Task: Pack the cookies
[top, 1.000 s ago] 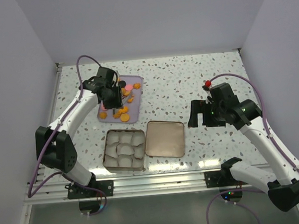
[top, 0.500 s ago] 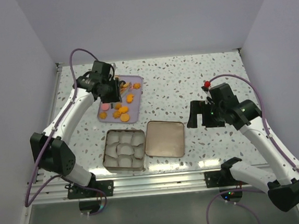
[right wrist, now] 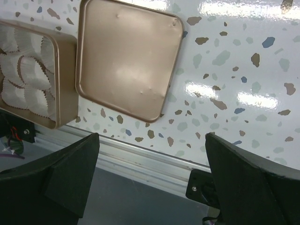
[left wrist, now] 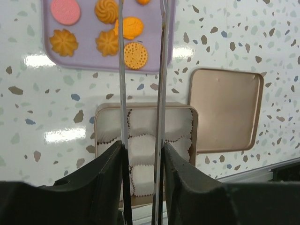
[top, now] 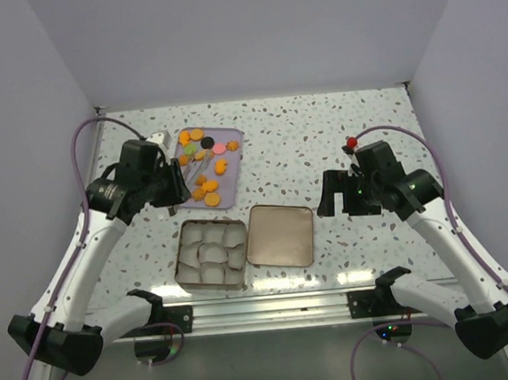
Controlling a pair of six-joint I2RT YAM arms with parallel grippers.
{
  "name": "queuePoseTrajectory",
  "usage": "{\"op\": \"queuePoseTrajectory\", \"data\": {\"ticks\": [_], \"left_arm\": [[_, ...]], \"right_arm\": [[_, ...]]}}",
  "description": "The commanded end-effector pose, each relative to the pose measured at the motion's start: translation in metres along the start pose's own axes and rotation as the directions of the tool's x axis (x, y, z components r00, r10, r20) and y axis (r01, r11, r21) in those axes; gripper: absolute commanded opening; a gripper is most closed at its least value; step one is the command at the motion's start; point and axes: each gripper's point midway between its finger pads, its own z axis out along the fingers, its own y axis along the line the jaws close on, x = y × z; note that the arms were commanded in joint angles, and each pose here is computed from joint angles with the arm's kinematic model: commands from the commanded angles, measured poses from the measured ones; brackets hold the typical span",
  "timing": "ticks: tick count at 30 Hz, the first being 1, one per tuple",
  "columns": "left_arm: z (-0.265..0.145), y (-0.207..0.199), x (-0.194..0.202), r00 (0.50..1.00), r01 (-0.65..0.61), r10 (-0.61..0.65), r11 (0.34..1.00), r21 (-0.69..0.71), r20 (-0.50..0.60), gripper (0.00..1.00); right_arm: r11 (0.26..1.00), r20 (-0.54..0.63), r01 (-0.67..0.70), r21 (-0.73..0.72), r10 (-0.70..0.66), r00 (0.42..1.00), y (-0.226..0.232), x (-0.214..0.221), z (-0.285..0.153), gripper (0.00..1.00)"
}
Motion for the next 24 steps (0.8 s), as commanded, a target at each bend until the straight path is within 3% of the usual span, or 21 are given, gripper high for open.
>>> {"op": "queuePoseTrajectory", "data": {"ticks": [1,13,24], "left_arm": [[-0.023,0.0,0.02,0.999,0.048,-0.048,0.998,0.034,0.011,0.16],[-0.077,0.022,0.097,0.995,0.1,-0.1,0.992,0.073,-0.004,0.16],[-0.082,0.039,0.139,0.991,0.121,-0.118,0.992,0.045,-0.055,0.17]], "right_arm": [[1.0,-0.012,-0.005,-0.016,0.004,1.0,0.003,0.002,0.006,0.99],[1.0,-0.05,0.002,-0.007,-0.002,0.999,-0.001,0.01,0.013,0.99],[1.0,-0.072,0.004,-0.009,-0.005,0.997,0.001,0.016,0.019,0.99]]}}
